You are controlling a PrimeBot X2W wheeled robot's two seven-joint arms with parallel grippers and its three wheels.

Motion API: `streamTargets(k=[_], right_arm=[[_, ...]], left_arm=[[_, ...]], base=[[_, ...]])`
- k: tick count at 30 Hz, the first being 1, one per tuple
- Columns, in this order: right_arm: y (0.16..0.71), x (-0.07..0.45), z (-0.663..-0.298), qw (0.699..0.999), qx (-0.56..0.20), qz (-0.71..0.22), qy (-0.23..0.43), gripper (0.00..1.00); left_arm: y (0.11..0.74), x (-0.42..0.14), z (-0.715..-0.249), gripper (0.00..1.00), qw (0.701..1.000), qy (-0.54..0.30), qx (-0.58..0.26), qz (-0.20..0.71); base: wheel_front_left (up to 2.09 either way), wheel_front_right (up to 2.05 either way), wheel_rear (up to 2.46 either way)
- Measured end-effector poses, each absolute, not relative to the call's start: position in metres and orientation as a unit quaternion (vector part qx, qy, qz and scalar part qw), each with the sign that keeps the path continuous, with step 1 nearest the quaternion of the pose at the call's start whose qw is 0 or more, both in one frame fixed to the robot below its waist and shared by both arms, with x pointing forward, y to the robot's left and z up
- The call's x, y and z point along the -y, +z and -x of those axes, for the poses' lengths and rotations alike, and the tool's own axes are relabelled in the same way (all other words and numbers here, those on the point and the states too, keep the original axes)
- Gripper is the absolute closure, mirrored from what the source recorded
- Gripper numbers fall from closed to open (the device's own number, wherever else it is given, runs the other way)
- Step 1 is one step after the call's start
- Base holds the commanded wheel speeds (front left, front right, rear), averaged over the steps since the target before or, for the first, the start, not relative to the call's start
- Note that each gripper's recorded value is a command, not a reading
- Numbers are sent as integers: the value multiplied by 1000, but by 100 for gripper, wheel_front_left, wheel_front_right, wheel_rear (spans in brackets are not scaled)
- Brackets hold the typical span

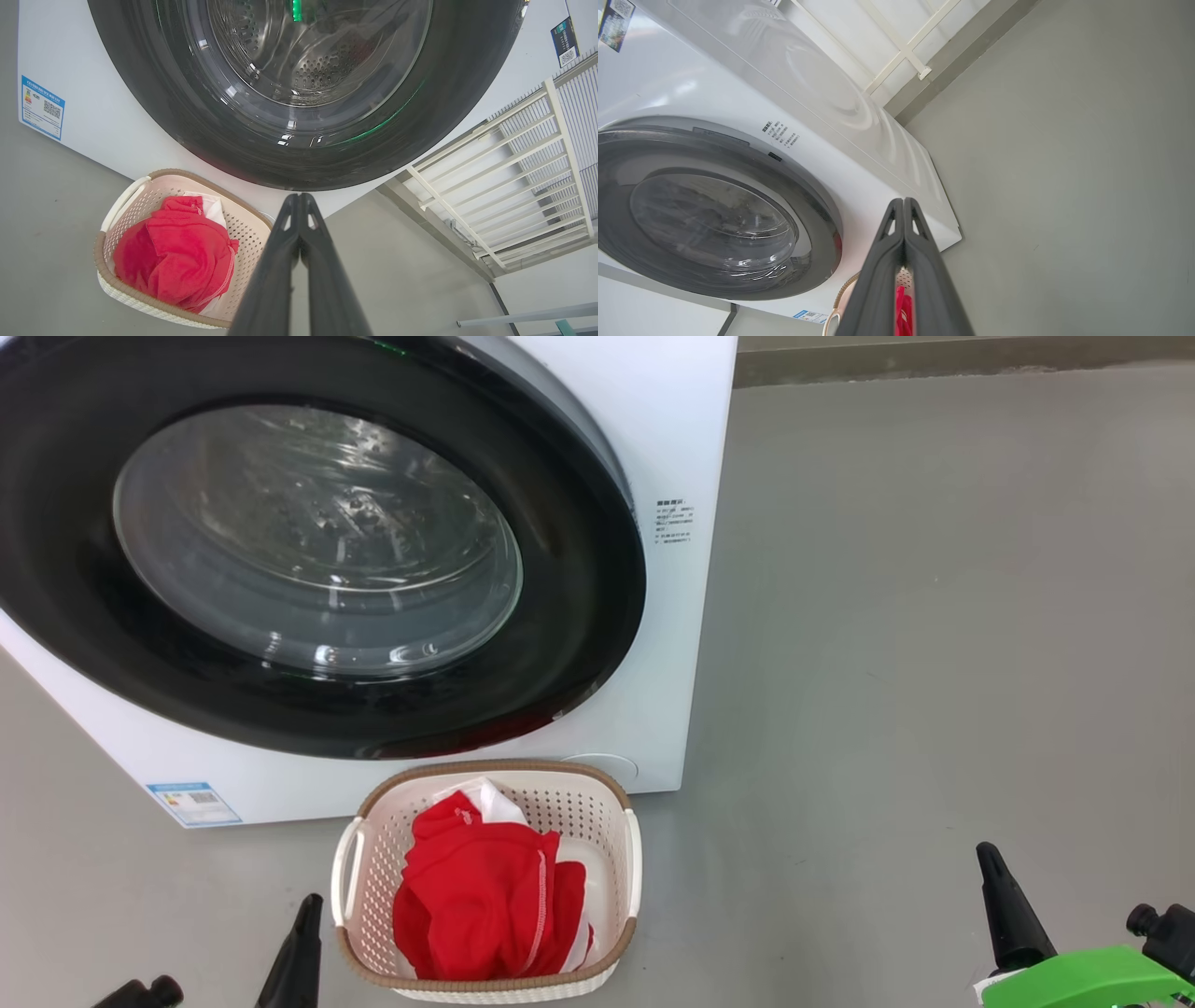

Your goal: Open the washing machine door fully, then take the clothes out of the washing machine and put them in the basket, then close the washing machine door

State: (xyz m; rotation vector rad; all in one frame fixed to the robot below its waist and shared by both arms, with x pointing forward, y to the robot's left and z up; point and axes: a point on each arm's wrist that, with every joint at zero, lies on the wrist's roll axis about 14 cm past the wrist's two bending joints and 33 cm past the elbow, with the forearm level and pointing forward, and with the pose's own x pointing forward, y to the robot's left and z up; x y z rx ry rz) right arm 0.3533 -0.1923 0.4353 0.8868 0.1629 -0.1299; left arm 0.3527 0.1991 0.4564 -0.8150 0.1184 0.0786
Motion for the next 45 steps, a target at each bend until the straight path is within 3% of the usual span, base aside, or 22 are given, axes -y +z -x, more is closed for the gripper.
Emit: streamTargets(k=[45], right_arm=[[457, 201, -365, 783, -49, -617, -63, 100]], left_arm=[[468, -194, -367, 100, 796, 38, -51, 601]], base=[[0, 0, 0]])
